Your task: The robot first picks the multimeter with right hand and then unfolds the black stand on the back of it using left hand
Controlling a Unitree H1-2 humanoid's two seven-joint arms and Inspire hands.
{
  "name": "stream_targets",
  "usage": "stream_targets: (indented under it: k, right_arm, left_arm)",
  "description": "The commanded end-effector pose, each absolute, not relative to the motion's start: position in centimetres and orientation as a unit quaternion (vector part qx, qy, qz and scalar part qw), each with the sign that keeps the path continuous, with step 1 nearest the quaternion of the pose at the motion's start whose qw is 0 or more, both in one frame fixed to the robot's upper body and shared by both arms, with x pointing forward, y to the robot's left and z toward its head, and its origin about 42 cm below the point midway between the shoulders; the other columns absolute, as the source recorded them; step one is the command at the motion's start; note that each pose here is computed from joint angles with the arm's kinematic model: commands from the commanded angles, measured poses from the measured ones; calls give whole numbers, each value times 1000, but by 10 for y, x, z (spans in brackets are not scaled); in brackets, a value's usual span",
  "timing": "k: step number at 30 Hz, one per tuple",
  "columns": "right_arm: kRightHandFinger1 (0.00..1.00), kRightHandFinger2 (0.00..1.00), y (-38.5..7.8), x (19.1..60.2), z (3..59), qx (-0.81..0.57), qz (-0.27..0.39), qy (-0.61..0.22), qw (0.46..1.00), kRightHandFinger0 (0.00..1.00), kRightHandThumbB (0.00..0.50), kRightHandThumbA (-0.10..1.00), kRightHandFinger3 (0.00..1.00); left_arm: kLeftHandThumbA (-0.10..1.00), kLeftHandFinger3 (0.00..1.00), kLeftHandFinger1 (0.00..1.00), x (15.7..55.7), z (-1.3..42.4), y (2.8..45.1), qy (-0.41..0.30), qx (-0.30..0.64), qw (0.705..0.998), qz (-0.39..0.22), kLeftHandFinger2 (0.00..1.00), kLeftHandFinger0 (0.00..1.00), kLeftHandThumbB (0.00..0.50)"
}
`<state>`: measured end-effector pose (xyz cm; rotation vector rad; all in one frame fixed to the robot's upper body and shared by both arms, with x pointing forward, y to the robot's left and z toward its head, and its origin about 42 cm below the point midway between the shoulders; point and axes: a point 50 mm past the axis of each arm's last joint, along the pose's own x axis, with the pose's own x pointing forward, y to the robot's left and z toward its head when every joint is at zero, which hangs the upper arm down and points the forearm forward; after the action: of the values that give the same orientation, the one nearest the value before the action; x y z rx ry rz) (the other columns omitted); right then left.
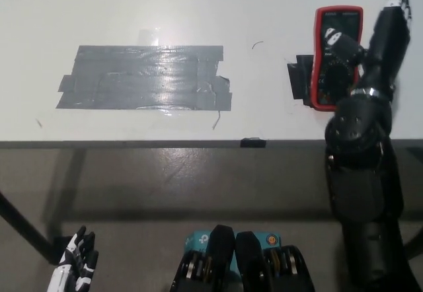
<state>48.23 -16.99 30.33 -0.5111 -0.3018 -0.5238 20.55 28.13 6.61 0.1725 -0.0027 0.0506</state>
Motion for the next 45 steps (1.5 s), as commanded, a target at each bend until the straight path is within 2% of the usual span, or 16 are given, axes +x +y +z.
stream_targets:
  k: [1,2,5,12,18,21,33,34,35,45]
  right_arm:
    - [1000,1000,-168,500,335,-222,-273,-154,923,1000,408,1000,1000]
    - [1000,1000,-168,514,338,-215,-262,-128,932,1000,407,1000,1000]
    - [1000,1000,-168,523,341,-209,-255,-110,938,1000,394,1000,1000]
    - [1000,1000,-167,538,345,-205,-244,-95,943,1000,373,1000,1000]
    - [1000,1000,-168,550,356,-199,-244,-76,946,1000,390,1000,1000]
    - [1000,1000,-171,557,360,-204,-242,-63,947,1000,419,1000,1000]
    - [1000,1000,-171,567,353,-230,-234,-32,944,1000,447,1000,1000]
    - [1000,1000,-168,570,347,-248,-237,-19,939,1000,487,1000,1000]
    - [1000,1000,-167,571,347,-248,-241,-14,938,1000,493,1000,1000]
    - [1000,1000,-160,578,344,-241,-232,1,942,1000,491,998,1000]
  left_arm:
    - [821,1000,1000,203,77,283,-33,91,995,21,1000,1000,43]
    - [819,1000,1000,204,77,284,-37,92,995,18,1000,1000,36]
    - [822,1000,1000,204,77,284,-36,93,995,18,1000,1000,29]
    - [819,1000,1000,204,78,282,-35,93,995,17,1000,1000,28]
    - [809,1000,1000,206,80,283,-39,93,995,15,1000,1000,29]
    - [830,1000,1000,207,80,283,-40,108,993,16,1000,1000,44]
    - [843,1000,1000,206,81,284,-41,108,993,14,1000,1000,33]
    - [841,1000,1000,207,81,284,-42,110,993,14,1000,1000,31]
    - [839,1000,1000,207,81,284,-42,108,993,15,1000,1000,32]
    - [841,1000,1000,210,83,286,-47,117,992,16,1000,1000,43]
